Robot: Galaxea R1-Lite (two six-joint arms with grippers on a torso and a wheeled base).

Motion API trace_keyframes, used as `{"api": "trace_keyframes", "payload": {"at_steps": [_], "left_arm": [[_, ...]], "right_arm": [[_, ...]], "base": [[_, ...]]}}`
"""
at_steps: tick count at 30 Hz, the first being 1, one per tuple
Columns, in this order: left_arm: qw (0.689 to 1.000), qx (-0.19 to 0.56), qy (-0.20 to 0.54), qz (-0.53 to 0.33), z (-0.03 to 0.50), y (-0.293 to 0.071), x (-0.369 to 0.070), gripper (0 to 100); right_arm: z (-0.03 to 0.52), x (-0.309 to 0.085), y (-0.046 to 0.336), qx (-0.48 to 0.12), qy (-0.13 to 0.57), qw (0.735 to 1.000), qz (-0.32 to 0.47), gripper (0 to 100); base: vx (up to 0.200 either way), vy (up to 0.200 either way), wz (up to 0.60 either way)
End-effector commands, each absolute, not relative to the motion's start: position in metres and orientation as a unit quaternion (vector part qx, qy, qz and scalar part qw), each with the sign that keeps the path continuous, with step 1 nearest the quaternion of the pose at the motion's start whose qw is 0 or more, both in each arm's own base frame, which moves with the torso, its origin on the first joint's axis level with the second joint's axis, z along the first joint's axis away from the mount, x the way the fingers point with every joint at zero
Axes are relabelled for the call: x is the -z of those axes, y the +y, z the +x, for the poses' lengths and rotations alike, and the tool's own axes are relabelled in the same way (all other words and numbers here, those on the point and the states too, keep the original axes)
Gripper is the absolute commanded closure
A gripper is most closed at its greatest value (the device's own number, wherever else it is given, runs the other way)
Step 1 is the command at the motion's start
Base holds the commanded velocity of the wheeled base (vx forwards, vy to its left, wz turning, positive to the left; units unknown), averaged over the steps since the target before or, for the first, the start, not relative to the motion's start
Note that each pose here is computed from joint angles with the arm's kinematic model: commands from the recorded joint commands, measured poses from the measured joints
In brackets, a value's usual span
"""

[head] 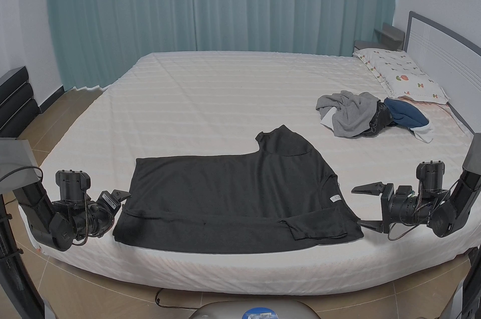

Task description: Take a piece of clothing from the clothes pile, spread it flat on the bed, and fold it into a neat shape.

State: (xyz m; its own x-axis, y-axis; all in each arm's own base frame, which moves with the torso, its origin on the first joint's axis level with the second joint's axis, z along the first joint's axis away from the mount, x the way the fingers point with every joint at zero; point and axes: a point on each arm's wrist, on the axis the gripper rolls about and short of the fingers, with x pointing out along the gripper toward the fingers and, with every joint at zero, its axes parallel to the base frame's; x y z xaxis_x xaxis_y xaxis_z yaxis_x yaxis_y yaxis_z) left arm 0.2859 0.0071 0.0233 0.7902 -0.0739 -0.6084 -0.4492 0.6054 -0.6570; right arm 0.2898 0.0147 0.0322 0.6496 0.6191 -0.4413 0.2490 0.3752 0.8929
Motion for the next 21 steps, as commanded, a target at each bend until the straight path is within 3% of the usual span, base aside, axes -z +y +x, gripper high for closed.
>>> {"api": "trace_keyframes", "payload": {"at_steps": [1,8,21], "left_arm": [[0.847,-0.104,0.309,-0.420,0.2839,0.0034,-0.0238,0],[0.849,-0.101,0.308,-0.417,0.2813,0.0033,-0.0257,0],[0.847,-0.099,0.309,-0.421,0.2808,0.0044,-0.0259,0]], "right_arm": [[0.2886,-0.0301,0.0148,-0.127,0.402,0.727,0.542,0],[0.2888,-0.0307,0.0166,-0.131,0.399,0.727,0.543,0],[0.2890,-0.0295,0.0166,-0.131,0.400,0.728,0.541,0]], "base": [[0.000,0.000,0.00],[0.000,0.000,0.00],[0.000,0.200,0.00]]}}
